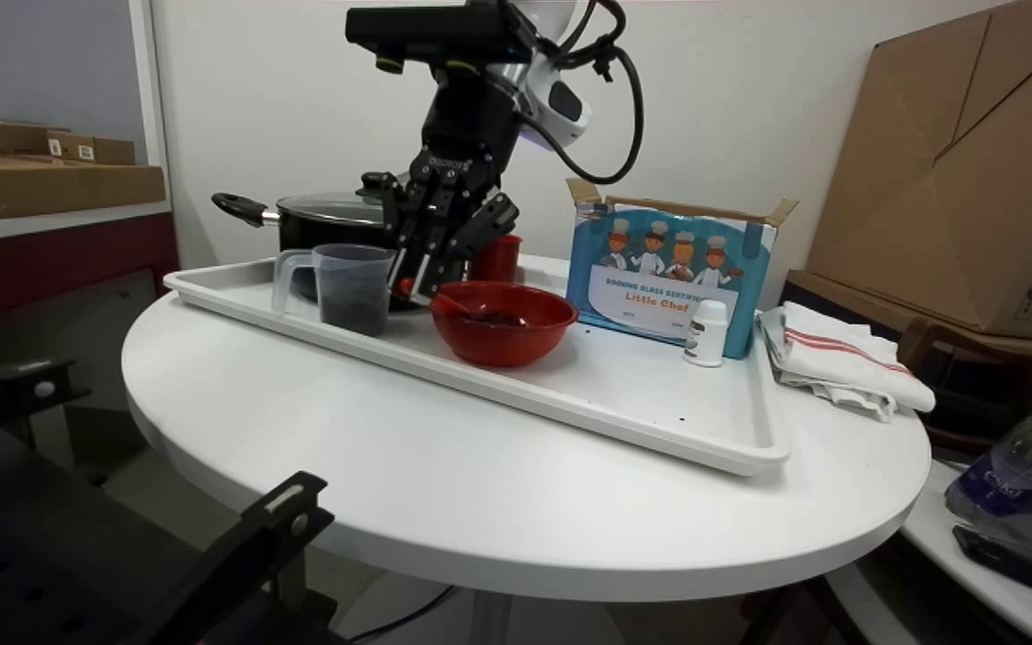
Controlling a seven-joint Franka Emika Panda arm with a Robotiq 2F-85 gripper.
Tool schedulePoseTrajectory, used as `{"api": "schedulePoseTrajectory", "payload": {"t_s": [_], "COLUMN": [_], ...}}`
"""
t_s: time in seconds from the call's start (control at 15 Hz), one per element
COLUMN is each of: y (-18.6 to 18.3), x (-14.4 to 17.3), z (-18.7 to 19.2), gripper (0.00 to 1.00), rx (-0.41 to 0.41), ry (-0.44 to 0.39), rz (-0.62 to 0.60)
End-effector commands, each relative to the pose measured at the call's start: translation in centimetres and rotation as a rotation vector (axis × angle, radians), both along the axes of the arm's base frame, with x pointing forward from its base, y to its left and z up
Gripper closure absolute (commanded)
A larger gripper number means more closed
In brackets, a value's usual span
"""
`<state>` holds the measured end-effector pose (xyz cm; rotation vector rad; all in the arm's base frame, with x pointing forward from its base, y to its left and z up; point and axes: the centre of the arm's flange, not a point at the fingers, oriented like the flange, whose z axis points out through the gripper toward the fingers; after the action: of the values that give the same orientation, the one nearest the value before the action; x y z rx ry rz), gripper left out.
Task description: Use the spoon to put some of the contents in the red bowl into the clear jug
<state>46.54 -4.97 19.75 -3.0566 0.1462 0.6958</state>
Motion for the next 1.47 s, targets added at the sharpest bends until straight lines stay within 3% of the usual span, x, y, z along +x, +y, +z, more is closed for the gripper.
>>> {"api": "schedulePoseTrajectory", "payload": {"t_s": [0.0,1.4], "y": [1.3,7.2], "x": [-2.1,-4.0], "z": [1.1,6.3], "gripper": [0.91,0.91], "rx": [0.006,0.004], "ry": [-0.037,-0.153], "rz": [-0.017,0.040]}}
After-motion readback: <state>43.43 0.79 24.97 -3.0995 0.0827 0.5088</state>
